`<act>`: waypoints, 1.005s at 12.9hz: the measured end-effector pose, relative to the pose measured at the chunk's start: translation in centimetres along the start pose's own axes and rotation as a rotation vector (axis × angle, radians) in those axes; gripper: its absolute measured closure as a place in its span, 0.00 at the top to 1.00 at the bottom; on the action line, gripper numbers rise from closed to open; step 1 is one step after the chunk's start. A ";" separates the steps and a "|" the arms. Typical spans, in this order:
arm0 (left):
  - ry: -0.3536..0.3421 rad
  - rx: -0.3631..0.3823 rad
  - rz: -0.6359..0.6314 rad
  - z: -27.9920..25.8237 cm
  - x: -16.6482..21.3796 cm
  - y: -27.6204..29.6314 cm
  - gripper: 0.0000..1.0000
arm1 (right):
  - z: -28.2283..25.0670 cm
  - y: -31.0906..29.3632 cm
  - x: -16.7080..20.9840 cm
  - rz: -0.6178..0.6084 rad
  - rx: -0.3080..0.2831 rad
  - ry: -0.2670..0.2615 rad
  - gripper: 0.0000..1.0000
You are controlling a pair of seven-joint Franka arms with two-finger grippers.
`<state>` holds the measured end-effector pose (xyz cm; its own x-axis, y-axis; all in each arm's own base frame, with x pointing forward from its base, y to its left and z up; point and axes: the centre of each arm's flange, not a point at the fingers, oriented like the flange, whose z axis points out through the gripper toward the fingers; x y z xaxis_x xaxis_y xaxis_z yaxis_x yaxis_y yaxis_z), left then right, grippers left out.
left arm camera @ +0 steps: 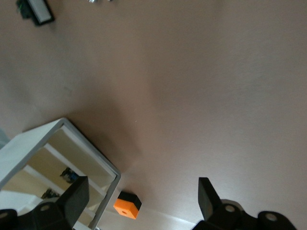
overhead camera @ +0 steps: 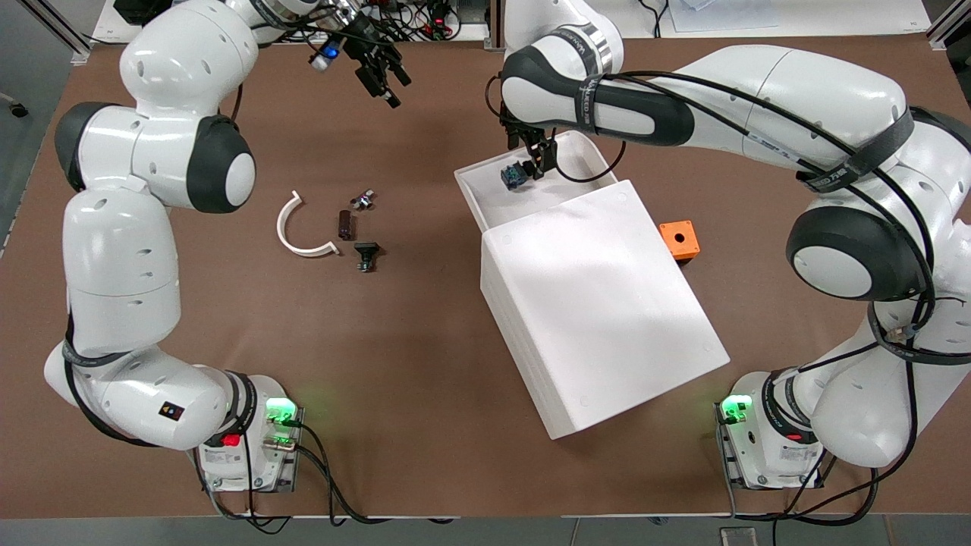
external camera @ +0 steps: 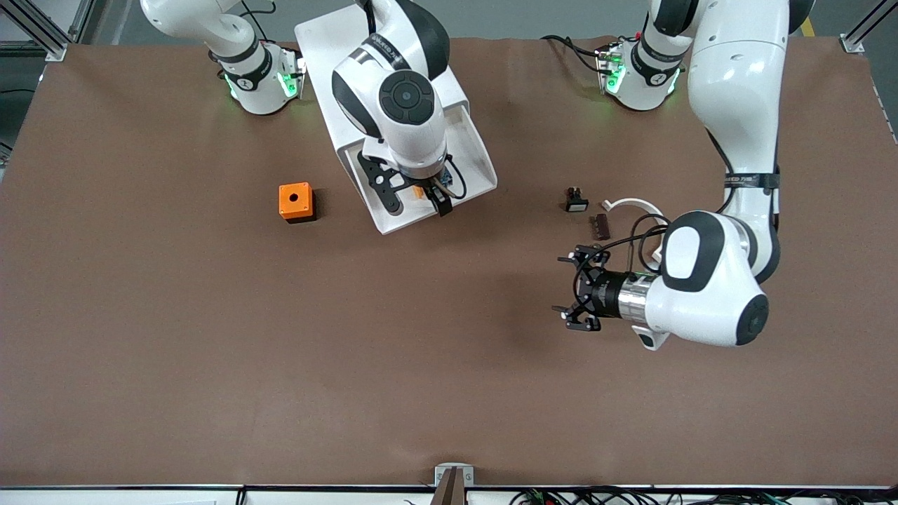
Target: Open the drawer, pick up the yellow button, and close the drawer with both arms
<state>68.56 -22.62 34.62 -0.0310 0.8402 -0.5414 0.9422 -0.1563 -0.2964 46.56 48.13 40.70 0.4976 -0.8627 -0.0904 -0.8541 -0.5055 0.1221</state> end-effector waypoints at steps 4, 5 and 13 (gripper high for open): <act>0.049 -0.050 0.297 -3.1 2.2 0.2 1.00 | 0.1 0.0 0.0 -0.013 -0.001 0.000 0.42; 0.058 -0.066 0.342 -3.8 2.1 0.1 1.00 | 0.1 0.0 -0.1 -0.016 -0.001 0.001 0.33; 0.363 -0.050 0.604 -8.2 -0.5 -2.5 1.00 | -10.7 0.3 11.6 -0.212 -0.089 -0.107 0.33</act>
<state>68.97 -18.46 42.06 0.6074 0.7354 -0.3006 0.7737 -0.6334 0.0140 53.72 37.84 50.23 0.6414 -0.7329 -0.2269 -0.7134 -0.6785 0.1750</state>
